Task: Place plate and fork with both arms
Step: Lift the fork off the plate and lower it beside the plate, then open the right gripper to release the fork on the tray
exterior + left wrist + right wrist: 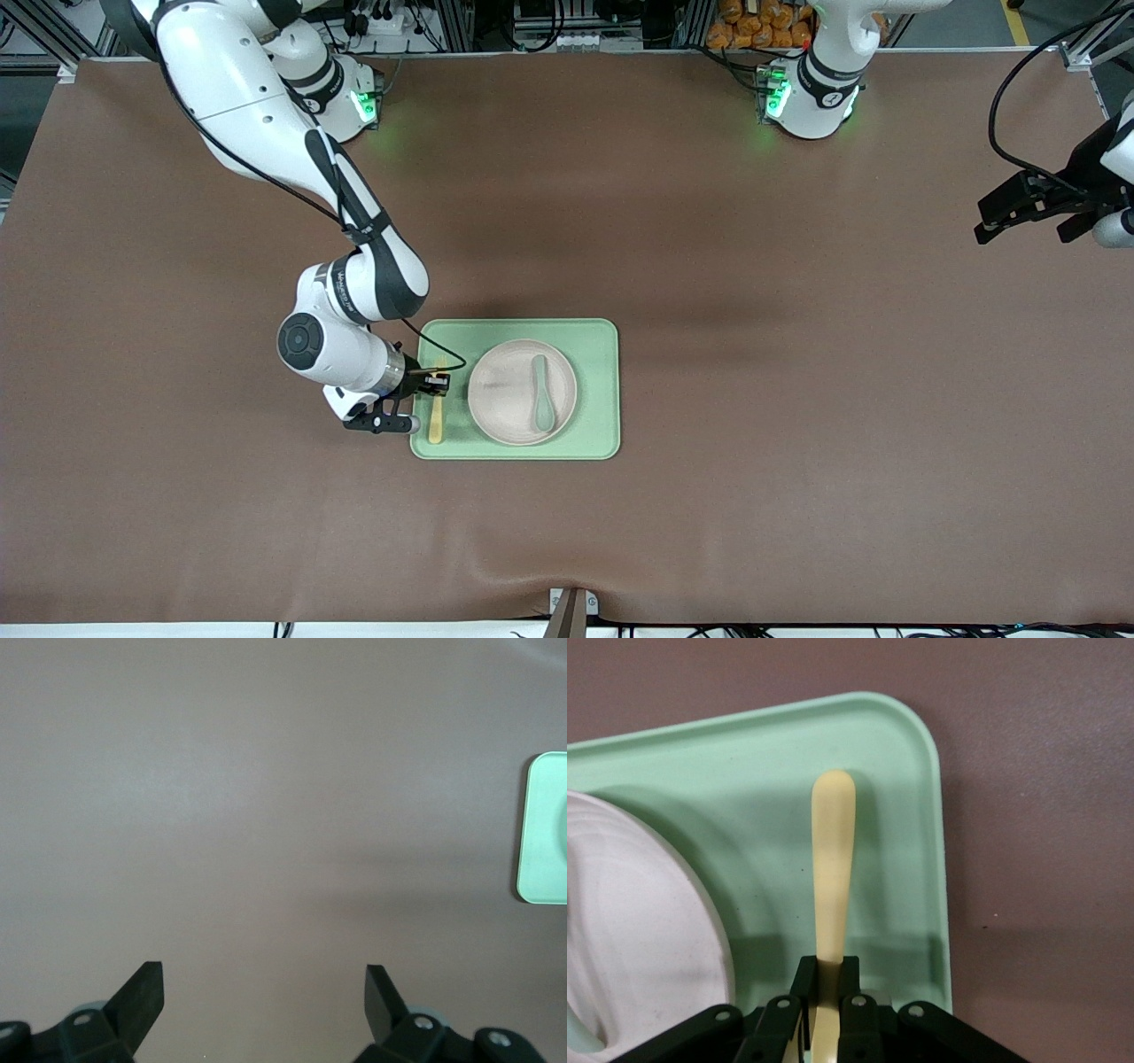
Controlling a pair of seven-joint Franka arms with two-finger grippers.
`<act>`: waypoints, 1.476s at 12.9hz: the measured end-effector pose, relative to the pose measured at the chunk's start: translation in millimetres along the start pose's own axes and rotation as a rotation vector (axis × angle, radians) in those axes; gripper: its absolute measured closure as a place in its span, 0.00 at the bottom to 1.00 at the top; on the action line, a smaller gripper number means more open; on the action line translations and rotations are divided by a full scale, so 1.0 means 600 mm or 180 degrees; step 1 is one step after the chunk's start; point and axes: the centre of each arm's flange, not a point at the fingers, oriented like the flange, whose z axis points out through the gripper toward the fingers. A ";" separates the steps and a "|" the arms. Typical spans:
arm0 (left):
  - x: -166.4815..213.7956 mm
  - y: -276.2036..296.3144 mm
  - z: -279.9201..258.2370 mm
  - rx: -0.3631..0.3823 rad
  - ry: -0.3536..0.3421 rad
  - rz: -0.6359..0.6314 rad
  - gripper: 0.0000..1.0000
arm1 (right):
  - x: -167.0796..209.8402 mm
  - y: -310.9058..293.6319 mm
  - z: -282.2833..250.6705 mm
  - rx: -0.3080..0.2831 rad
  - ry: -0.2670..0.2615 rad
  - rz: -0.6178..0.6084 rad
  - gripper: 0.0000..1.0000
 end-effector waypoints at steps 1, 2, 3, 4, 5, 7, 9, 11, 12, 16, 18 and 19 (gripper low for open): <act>0.000 0.000 0.001 0.0000 -0.0003 0.0000 0.00 | -0.001 -0.001 0.004 -0.0003 0.0000 -0.0004 0.86; 0.000 0.000 0.001 0.0000 -0.0004 0.0000 0.00 | -0.002 -0.001 0.006 -0.0005 0.0001 -0.0004 0.86; 0.000 0.000 0.001 0.0000 -0.0005 0.0001 0.00 | -0.002 0.000 0.008 -0.0005 0.0000 -0.0003 0.86; 0.000 0.001 0.001 0.0000 -0.0005 0.0003 0.00 | -0.003 -0.001 0.010 -0.0006 -0.0001 -0.0005 0.86; 0.000 0.001 0.001 0.0000 -0.0005 0.0004 0.00 | -0.005 -0.003 0.014 -0.0009 -0.0008 -0.0013 0.86; 0.000 0.001 0.001 0.0000 -0.0005 0.0005 0.00 | -0.014 -0.010 0.030 -0.0027 -0.0051 -0.0039 0.86; 0.000 0.002 0.001 0.0000 -0.0004 0.0007 0.00 | -0.019 -0.018 0.036 -0.0022 -0.0011 -0.0063 0.89; 0.000 0.004 0.001 0.0000 -0.0005 0.0012 0.00 | -0.022 -0.021 0.039 -0.0016 0.0029 -0.0068 0.91; 0.000 0.004 0.001 0.0000 -0.0005 0.0012 0.00 | -0.022 -0.020 0.040 -0.0018 0.0030 -0.0065 0.87; 0.000 0.003 0.001 0.0000 -0.0004 0.0011 0.00 | -0.025 -0.022 0.042 -0.0008 0.0019 -0.0057 0.56; 0.000 0.003 0.001 0.0000 -0.0003 0.0012 0.00 | -0.024 -0.022 0.042 -0.0005 0.0025 -0.0054 0.34; 0.000 0.004 0.001 -0.0001 -0.0002 0.0012 0.00 | -0.023 -0.021 0.040 -0.0005 0.0034 -0.0051 0.22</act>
